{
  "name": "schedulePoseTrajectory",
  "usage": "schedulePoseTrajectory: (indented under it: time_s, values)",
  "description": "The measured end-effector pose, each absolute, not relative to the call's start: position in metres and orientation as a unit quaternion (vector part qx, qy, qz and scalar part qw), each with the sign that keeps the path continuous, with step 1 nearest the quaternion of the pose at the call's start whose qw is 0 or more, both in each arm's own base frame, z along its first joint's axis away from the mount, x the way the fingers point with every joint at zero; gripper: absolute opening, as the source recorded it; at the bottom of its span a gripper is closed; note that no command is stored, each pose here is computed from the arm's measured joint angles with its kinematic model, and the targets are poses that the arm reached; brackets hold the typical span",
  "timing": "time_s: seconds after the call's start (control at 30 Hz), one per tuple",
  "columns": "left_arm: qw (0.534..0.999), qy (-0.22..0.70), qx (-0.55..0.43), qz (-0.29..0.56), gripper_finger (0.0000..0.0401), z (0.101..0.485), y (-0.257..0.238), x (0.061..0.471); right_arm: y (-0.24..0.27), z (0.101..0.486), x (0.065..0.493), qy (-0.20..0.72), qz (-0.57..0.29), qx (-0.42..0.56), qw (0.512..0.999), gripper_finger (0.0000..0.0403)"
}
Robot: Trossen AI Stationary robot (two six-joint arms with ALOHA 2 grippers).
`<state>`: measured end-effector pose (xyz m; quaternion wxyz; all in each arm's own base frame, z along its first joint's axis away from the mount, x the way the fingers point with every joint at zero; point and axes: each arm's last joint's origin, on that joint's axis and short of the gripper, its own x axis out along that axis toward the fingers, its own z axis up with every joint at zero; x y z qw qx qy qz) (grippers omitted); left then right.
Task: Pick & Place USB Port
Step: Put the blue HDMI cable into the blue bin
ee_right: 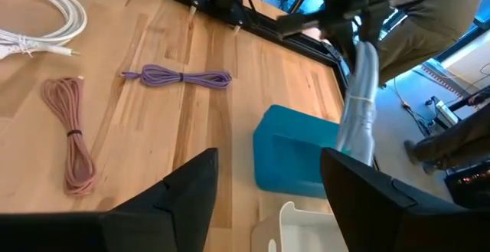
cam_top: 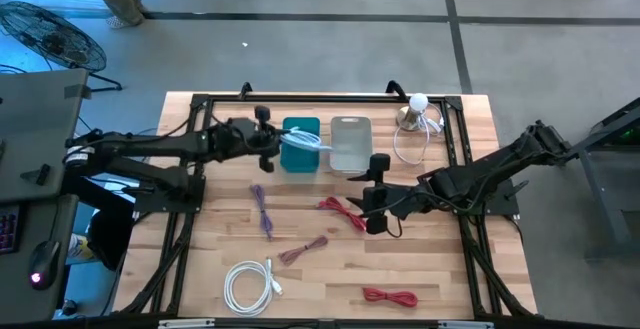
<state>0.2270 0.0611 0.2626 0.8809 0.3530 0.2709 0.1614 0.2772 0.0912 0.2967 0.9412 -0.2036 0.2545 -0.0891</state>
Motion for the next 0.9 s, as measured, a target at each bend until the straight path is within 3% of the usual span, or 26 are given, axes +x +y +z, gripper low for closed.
schedulePoseTrajectory:
  time_s: [0.4,0.9]
  values:
    - [0.916,0.278,0.236,0.166,0.0034,0.251,0.101,0.222,0.091,0.296,0.277,0.255,-0.088,-0.204,0.941,0.0222]
    - [0.912,0.32,0.168,0.192,0.0034,0.22,0.116,0.238,0.092,0.296,0.277,0.255,-0.087,-0.193,0.943,0.0222]
